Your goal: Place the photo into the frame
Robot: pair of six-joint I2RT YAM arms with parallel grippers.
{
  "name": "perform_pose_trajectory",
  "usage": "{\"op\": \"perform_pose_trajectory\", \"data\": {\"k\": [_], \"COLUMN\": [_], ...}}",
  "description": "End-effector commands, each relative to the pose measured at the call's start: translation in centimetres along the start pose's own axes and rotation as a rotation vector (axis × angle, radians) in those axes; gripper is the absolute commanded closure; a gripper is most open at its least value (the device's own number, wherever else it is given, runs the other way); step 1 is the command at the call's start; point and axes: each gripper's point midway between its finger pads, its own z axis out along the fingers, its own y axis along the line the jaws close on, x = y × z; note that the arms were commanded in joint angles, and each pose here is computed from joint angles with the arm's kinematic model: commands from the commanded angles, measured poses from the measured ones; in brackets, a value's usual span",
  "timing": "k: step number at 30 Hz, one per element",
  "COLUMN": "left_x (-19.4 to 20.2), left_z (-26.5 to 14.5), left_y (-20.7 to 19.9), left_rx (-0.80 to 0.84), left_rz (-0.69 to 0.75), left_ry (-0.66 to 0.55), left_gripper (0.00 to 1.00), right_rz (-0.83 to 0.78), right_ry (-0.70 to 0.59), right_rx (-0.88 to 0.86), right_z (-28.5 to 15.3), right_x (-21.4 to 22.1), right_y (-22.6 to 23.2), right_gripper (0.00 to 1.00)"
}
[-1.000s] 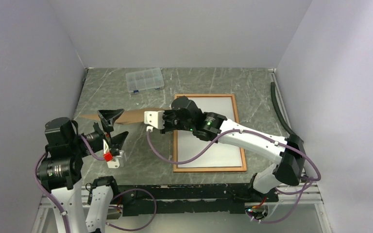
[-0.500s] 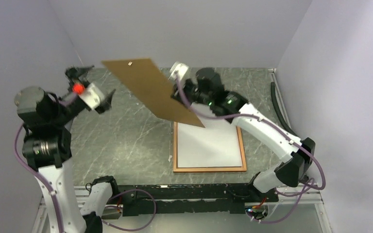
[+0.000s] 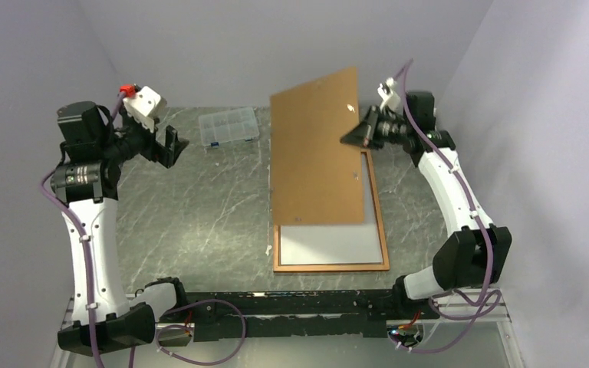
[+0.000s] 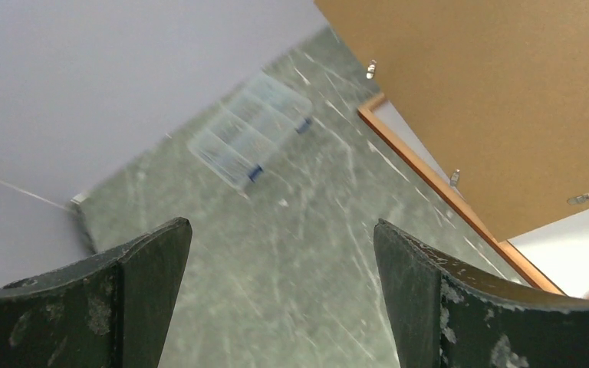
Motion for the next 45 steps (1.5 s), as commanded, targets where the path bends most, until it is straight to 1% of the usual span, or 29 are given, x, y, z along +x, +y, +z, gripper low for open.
{"op": "perform_pose_trajectory", "data": {"k": [1,6,9,15,19,24,26,29,36,45], "left_x": [3.8,7.9,10.1,13.5,14.9,15.8,16.0,15.9,16.4,16.2], "left_z": [0.6,1.7,2.6,4.7,6.0,6.9,7.1,7.3,7.3,7.8], "left_y": [-2.5,-4.3,-5.3,-7.3,-9.0,-10.4,-10.2,-11.2,-11.5,-11.5], "left_rx": [0.103,0.2,0.25,0.334,0.387,0.431,0.42,0.449,0.453,0.457], "left_rz": [-0.067,-0.125,-0.177,-0.223,-0.21,-0.199,-0.194,-0.174,-0.171,-0.17], "left_ry": [0.066,0.137,0.169,0.236,0.271,0.299,0.299,0.295,0.307,0.308], "left_gripper": [0.06,0.07,0.09,0.12,0.13,0.13,0.13,0.13,0.14,0.14], "right_rz": [0.195,0.271,0.272,0.256,0.265,0.3,0.303,0.314,0.353,0.388], "right_ry": [0.043,0.04,0.053,0.08,0.104,0.124,0.133,0.142,0.168,0.175], "right_rx": [-0.183,-0.18,-0.15,-0.101,-0.091,-0.087,-0.076,-0.067,-0.046,-0.051], "right_z": [-3.4,-5.3,-5.9,-5.5,-5.1,-4.6,-4.4,-4.1,-3.3,-2.7], "right_x": [3.1,4.7,5.5,7.0,7.2,7.6,7.7,7.8,8.7,9.0], "right_y": [1.3,-1.4,-2.9,-5.3,-6.7,-8.2,-8.7,-9.3,-10.9,-11.6], "right_gripper": [1.0,1.0,1.0,1.0,1.0,1.0,1.0,1.0,1.0,1.0]}}
